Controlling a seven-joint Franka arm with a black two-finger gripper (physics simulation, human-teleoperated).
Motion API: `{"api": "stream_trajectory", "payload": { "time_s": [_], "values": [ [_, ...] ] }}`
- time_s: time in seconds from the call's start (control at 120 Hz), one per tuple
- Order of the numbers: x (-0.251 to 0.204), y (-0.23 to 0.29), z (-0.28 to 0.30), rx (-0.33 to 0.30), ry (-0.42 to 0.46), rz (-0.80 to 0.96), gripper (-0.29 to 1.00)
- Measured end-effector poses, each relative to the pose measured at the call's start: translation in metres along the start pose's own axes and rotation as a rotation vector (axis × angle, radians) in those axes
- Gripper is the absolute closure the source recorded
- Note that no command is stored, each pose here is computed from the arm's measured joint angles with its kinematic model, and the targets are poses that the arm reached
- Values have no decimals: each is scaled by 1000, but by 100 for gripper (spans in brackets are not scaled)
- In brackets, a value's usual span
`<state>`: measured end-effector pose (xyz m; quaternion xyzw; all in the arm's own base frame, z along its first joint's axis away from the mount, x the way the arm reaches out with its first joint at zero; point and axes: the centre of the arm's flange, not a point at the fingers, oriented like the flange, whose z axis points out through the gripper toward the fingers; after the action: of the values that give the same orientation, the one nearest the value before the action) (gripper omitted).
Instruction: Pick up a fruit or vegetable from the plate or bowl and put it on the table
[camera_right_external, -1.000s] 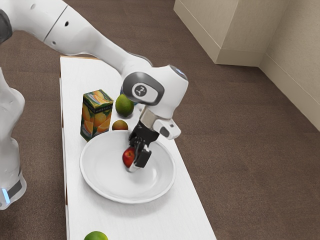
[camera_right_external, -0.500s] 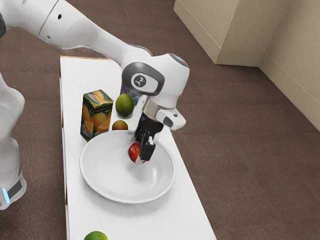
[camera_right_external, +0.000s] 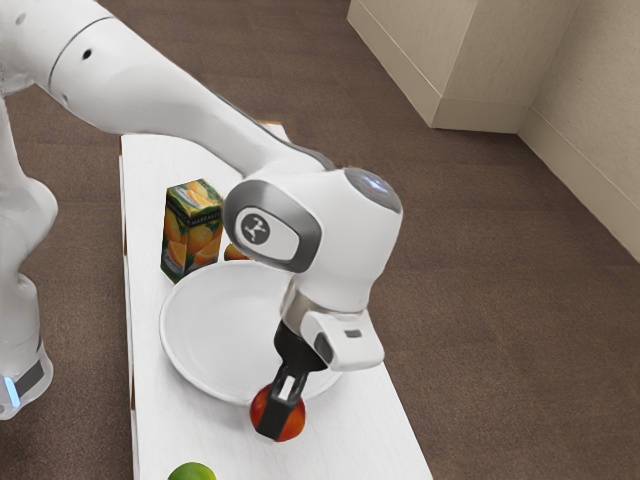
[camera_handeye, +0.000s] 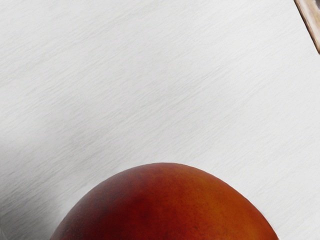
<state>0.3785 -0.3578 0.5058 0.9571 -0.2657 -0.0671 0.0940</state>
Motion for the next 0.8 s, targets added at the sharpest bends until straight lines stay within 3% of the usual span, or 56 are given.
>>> {"api": "stream_trajectory", "payload": {
  "time_s": [0.433,0.642,0.8],
  "values": [
    [47,19,20,29,48,72,31],
    [59,2,21,23,83,47,11],
    [65,-6,20,22,105,39,4]
  ]
}}
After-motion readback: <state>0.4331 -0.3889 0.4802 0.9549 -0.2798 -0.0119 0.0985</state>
